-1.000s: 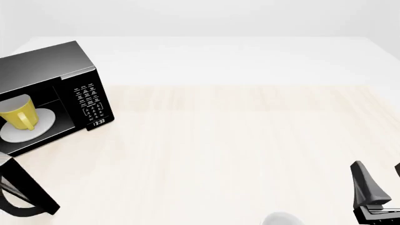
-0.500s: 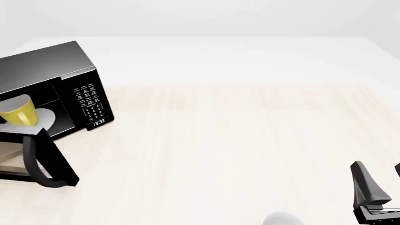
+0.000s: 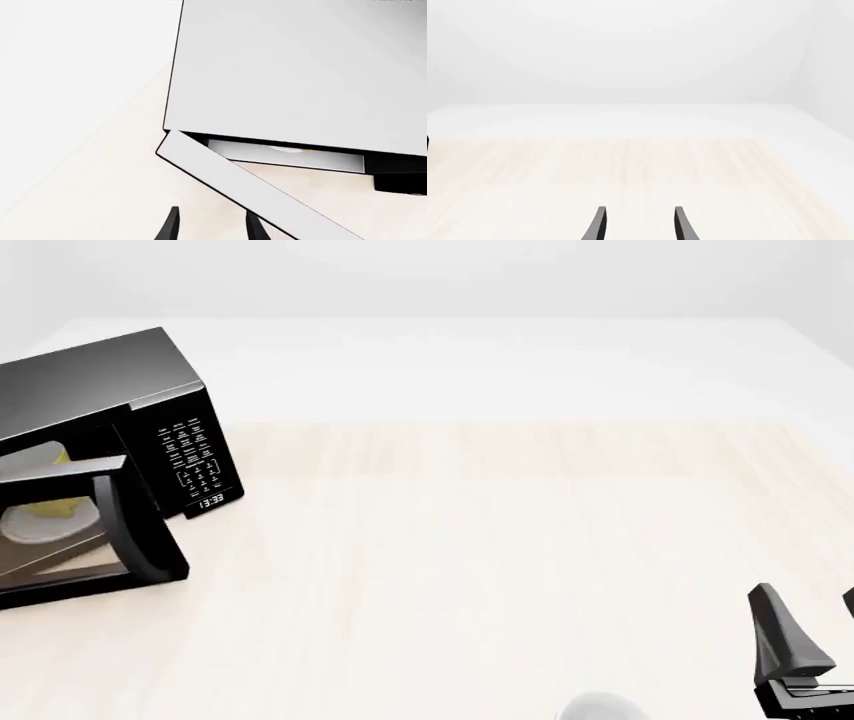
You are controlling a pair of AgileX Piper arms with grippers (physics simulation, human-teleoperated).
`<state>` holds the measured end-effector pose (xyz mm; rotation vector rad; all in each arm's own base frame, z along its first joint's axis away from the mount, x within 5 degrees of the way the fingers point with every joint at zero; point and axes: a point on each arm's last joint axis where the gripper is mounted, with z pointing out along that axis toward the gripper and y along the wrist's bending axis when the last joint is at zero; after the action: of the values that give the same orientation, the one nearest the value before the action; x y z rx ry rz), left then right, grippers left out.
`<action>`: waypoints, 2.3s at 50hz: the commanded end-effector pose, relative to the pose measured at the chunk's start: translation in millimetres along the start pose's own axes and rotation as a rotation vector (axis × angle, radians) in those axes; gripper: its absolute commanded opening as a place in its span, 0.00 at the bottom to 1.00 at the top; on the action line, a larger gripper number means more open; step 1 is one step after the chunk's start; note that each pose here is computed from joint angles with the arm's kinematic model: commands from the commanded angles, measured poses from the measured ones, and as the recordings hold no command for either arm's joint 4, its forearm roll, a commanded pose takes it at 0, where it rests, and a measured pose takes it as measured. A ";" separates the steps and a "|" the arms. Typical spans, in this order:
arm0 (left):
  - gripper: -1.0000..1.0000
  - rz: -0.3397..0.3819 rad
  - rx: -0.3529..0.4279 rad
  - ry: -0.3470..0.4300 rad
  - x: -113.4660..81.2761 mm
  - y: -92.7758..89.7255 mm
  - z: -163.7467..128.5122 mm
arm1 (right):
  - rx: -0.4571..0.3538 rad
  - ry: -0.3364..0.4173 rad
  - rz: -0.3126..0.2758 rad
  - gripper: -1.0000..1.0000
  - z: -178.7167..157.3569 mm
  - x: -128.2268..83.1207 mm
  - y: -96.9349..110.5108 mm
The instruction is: Put the yellow and white mug in the microwave and close it.
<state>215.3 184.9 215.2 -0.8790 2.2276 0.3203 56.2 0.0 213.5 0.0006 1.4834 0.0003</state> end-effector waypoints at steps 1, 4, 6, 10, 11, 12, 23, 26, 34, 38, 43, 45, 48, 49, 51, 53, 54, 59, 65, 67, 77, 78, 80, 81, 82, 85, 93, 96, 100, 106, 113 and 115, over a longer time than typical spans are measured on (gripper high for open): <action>1.00 0.013 0.035 -0.022 -7.2 -13.6 -2.9 | 0.000 0.000 -0.001 1.00 -0.1 0.3 0.0; 1.00 0.016 0.040 -0.024 -8.5 -15.6 -2.2 | 0.000 0.000 -0.001 1.00 -0.1 0.3 0.0; 1.00 0.014 0.040 -0.022 -9.0 -15.6 -0.8 | 0.000 0.000 -0.001 1.00 -0.1 0.3 0.0; 1.00 0.012 0.042 -0.022 -11.3 -16.8 1.5 | 0.000 0.000 -0.001 1.00 -0.1 0.3 0.0; 1.00 0.011 0.042 -0.021 -11.6 -16.7 2.1 | 0.000 0.000 -0.001 1.00 -0.1 0.3 0.0; 1.00 0.010 0.044 -0.022 -12.1 -17.6 2.6 | 0.000 0.000 -0.001 1.00 -0.1 0.3 0.0; 1.00 0.014 0.058 -0.039 -20.4 -24.3 9.2 | 0.000 0.000 -0.001 1.00 -0.1 0.3 0.0; 1.00 0.015 0.062 -0.039 -21.5 -26.0 11.0 | 0.000 0.000 -0.001 1.00 -0.1 0.3 0.0; 1.00 0.008 0.066 -0.031 -24.5 -28.8 18.2 | 0.000 0.000 -0.001 1.00 -0.1 0.3 0.0; 1.00 0.011 0.073 -0.031 -26.6 -32.1 21.1 | 0.000 0.000 -0.001 1.00 -0.1 0.3 0.0; 1.00 0.009 0.082 -0.039 -29.4 -36.3 22.1 | 0.000 0.000 -0.001 1.00 -0.1 0.3 0.0; 1.00 -0.004 0.089 -0.042 -32.1 -39.5 21.4 | 0.000 0.000 -0.001 1.00 -0.1 0.3 0.0; 1.00 -0.014 0.093 -0.046 -35.1 -41.1 20.8 | 0.000 0.000 -0.001 1.00 -0.1 0.3 0.0; 1.00 -0.017 0.092 -0.045 -35.4 -40.8 21.0 | 0.000 0.000 -0.001 1.00 -0.1 0.3 0.0; 1.00 -0.024 0.092 -0.046 -35.5 -40.3 19.9 | 0.000 0.000 -0.001 1.00 -0.1 0.3 0.0; 1.00 -0.028 0.095 -0.049 -35.6 -41.6 18.6 | 0.000 0.000 -0.001 1.00 -0.1 0.3 0.0; 1.00 -0.024 0.097 -0.047 -34.5 -42.3 18.3 | 0.000 0.000 -0.001 1.00 -0.1 0.3 0.0; 1.00 -0.026 0.106 -0.055 -34.5 -45.2 12.9 | 0.000 0.000 -0.001 1.00 -0.1 0.3 0.0; 1.00 0.016 0.109 -0.033 -26.0 -46.9 11.0 | 0.000 0.000 -0.001 1.00 -0.1 0.3 0.0; 1.00 0.016 0.110 -0.037 -24.3 -46.7 6.5 | 0.000 0.000 -0.001 1.00 -0.1 0.3 0.0; 1.00 0.014 0.094 -0.047 -15.3 -36.5 -10.4 | 0.000 0.000 -0.001 1.00 -0.1 0.3 0.0; 1.00 0.013 0.088 -0.046 -14.0 -33.9 -10.9 | 0.000 0.000 -0.001 1.00 -0.1 0.3 0.0; 1.00 0.012 0.087 -0.050 -12.4 -32.8 -16.8 | 0.000 0.000 -0.001 1.00 -0.1 0.3 0.0; 1.00 0.011 0.089 -0.051 -12.5 -33.1 -18.3 | 0.000 0.000 -0.001 1.00 -0.1 0.3 0.0; 1.00 0.012 0.088 -0.055 -12.7 -32.4 -20.2 | 0.000 0.000 -0.001 1.00 -0.1 0.3 0.0; 1.00 0.006 0.086 -0.069 -13.6 -30.6 -28.1 | 0.000 0.000 -0.001 1.00 -0.1 0.3 0.0; 1.00 0.001 0.095 -0.108 -17.9 -31.1 -46.2 | 0.000 0.000 -0.001 1.00 -0.1 0.3 0.0; 1.00 0.000 0.098 -0.118 -17.9 -31.6 -50.8 | 0.000 0.000 -0.001 1.00 -0.1 0.3 0.0; 1.00 0.000 0.108 -0.134 -18.3 -33.3 -61.0 | 0.000 0.000 -0.001 1.00 -0.1 0.3 0.0; 1.00 -0.004 0.115 -0.146 -16.8 -33.7 -72.5 | 0.000 0.000 -0.001 1.00 -0.1 0.3 0.0; 1.00 -0.005 0.115 -0.154 -12.9 -31.7 -84.8 | 0.000 0.000 -0.001 1.00 -0.1 0.3 0.0; 1.00 -0.006 0.113 -0.159 -12.8 -30.5 -88.8 | 0.000 0.000 -0.001 1.00 -0.1 0.3 0.0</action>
<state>210.2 140.5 274.1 -0.7817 2.1012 0.2541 56.2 0.0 213.5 0.0006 1.4834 0.0003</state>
